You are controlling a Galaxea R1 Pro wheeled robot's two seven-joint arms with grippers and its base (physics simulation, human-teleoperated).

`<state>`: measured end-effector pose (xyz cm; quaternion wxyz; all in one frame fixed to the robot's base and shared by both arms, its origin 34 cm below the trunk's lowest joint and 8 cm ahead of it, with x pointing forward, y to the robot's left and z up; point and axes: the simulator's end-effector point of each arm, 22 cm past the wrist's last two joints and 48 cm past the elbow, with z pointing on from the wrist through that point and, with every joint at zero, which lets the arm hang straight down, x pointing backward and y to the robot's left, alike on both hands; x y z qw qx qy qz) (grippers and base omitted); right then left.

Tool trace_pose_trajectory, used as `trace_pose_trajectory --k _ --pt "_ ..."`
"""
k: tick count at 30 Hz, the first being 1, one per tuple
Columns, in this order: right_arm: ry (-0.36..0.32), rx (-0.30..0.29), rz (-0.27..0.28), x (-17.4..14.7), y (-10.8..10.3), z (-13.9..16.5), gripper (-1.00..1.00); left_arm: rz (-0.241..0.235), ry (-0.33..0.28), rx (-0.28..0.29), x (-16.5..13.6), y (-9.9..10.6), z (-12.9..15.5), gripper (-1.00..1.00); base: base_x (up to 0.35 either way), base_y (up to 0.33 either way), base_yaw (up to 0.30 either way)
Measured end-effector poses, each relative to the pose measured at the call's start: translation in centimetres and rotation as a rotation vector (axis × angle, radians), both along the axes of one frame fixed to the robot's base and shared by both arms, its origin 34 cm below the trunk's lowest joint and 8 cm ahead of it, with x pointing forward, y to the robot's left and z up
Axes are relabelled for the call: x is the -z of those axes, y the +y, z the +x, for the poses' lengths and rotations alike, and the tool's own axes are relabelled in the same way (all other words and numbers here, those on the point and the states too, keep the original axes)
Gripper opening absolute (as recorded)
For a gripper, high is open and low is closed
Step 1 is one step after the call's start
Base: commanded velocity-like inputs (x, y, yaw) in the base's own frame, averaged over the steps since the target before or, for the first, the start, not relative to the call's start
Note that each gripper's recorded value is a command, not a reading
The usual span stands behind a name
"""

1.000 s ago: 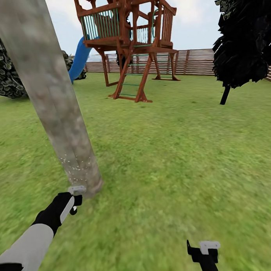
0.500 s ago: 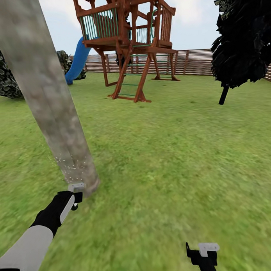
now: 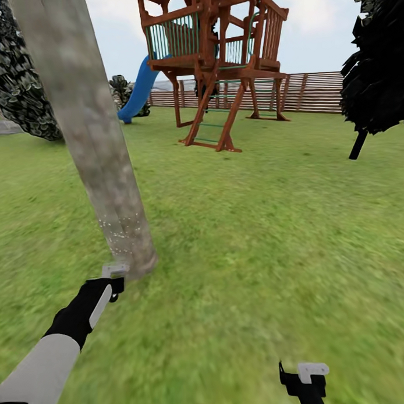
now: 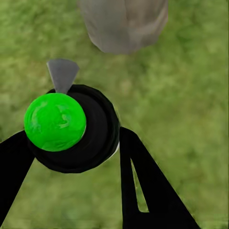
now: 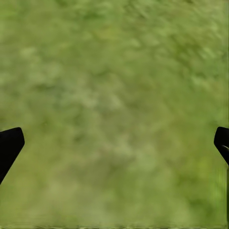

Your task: In the garden, pick up the pesticide atomizer on the floor and spray pesticide onto both trees until each tree trunk is fully covered.

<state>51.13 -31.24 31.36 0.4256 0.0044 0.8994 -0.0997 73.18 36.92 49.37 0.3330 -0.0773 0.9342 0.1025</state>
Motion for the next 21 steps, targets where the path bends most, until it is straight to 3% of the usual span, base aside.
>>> trace_pose_trajectory --k 2,9,15,21 --pt "0.0 0.0 -0.002 0.0 -0.1 -0.1 1.0 -0.001 0.034 -0.011 2.0 0.3 -1.2 -1.0 -0.03 -0.002 0.003" --pt "0.012 -0.005 -0.009 0.2 -0.3 -0.5 1.0 0.002 -0.035 -0.004 0.4 0.1 0.5 -1.0 0.01 -0.026 0.0" --pt "0.015 -0.003 -0.014 0.2 -0.7 -0.6 1.0 0.022 -0.06 -0.012 -0.9 0.6 1.1 -1.0 0.03 -0.256 0.009" --pt "0.015 -0.003 -0.014 0.2 -0.7 -0.6 1.0 0.037 -0.055 -0.034 -0.7 0.9 0.8 -1.0 0.016 -0.277 0.245"
